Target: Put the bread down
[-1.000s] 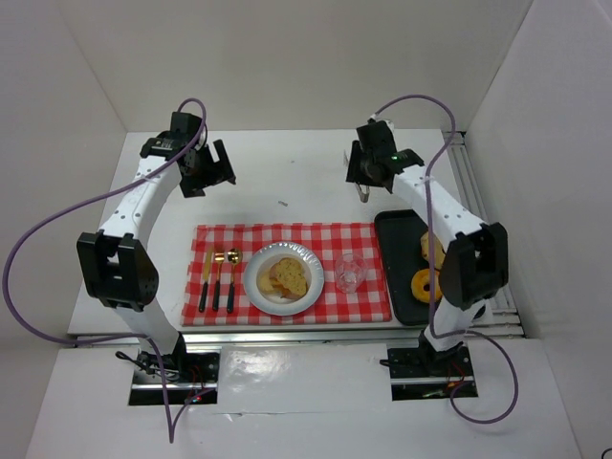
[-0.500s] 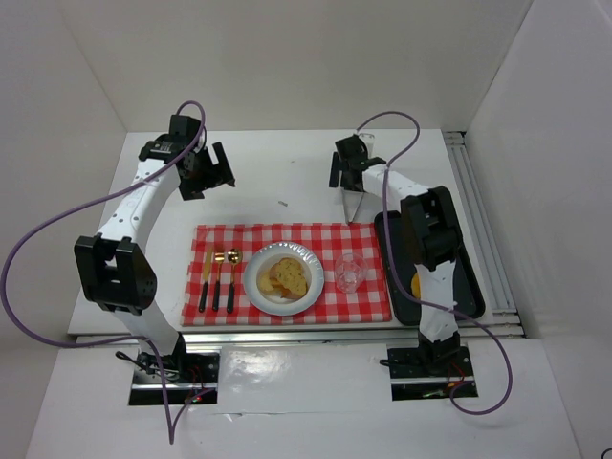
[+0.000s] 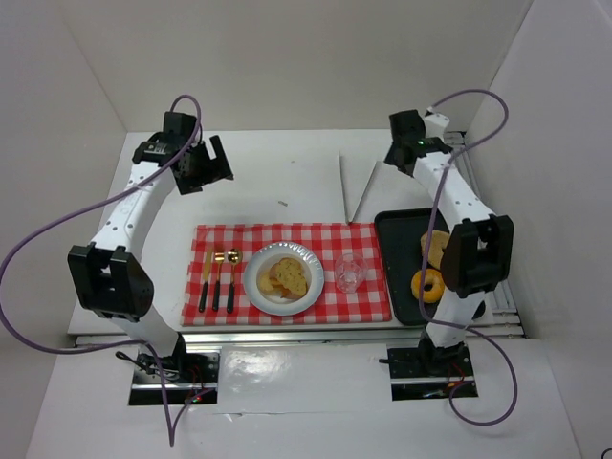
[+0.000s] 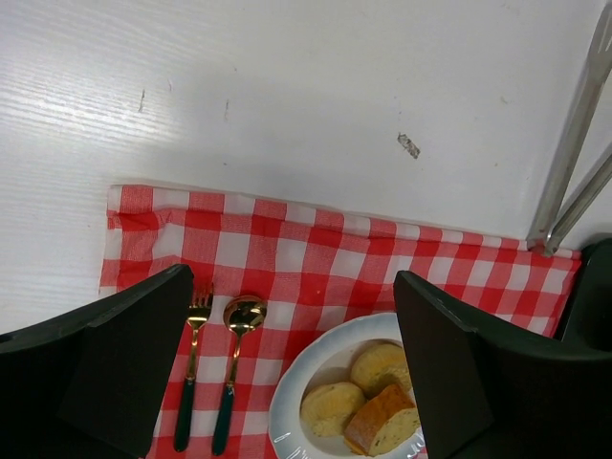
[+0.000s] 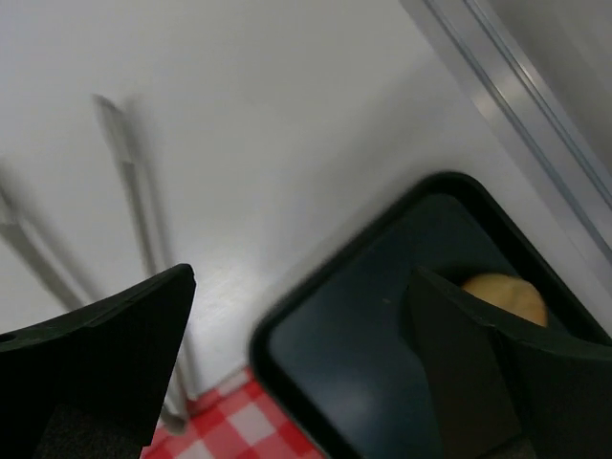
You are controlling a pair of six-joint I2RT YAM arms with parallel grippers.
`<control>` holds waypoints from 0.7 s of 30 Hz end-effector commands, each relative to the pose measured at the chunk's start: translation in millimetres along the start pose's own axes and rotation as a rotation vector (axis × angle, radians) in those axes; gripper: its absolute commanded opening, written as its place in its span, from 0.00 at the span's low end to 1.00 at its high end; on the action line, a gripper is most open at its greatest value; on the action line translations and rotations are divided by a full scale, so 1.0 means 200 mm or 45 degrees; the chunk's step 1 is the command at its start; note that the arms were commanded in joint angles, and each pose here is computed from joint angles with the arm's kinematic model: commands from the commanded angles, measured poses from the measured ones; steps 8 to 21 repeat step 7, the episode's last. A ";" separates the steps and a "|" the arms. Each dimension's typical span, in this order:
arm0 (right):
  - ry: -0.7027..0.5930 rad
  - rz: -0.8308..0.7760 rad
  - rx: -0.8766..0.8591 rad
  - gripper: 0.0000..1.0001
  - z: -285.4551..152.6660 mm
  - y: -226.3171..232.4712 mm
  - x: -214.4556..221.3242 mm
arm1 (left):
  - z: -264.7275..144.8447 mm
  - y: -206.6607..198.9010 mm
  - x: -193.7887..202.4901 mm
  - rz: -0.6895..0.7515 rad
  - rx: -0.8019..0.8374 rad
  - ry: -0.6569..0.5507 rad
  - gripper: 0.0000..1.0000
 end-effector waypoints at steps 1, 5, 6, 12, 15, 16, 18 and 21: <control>0.170 -0.032 0.159 1.00 0.02 -0.22 0.21 | -0.07 -0.02 -0.04 0.017 0.047 -0.083 1.00; 0.203 0.017 0.120 1.00 0.02 -0.30 0.27 | -0.07 -0.02 -0.03 0.051 0.058 -0.077 1.00; 0.203 0.000 0.100 1.00 0.03 -0.32 0.27 | -0.08 -0.03 -0.05 0.063 0.064 -0.089 1.00; 0.209 0.013 0.101 1.00 0.04 -0.34 0.28 | -0.08 -0.03 -0.05 0.063 0.054 -0.095 1.00; 0.209 0.013 0.101 1.00 0.04 -0.34 0.28 | -0.08 -0.03 -0.05 0.063 0.054 -0.095 1.00; 0.209 0.013 0.101 1.00 0.04 -0.34 0.28 | -0.08 -0.03 -0.05 0.063 0.054 -0.095 1.00; 0.209 0.013 0.101 1.00 0.04 -0.34 0.28 | -0.08 -0.03 -0.05 0.063 0.054 -0.095 1.00; 0.209 0.013 0.101 1.00 0.04 -0.34 0.28 | -0.08 -0.03 -0.05 0.063 0.054 -0.095 1.00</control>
Point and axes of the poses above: each gripper's point midway between its finger pads, its own z axis out along the fingers, its own y axis along the line the jaws close on, x = y × z, the point moved 7 cm from there along -z, back along the fingers, and after that the axes turned 2 degrees about -z, right-handed, at the moved point
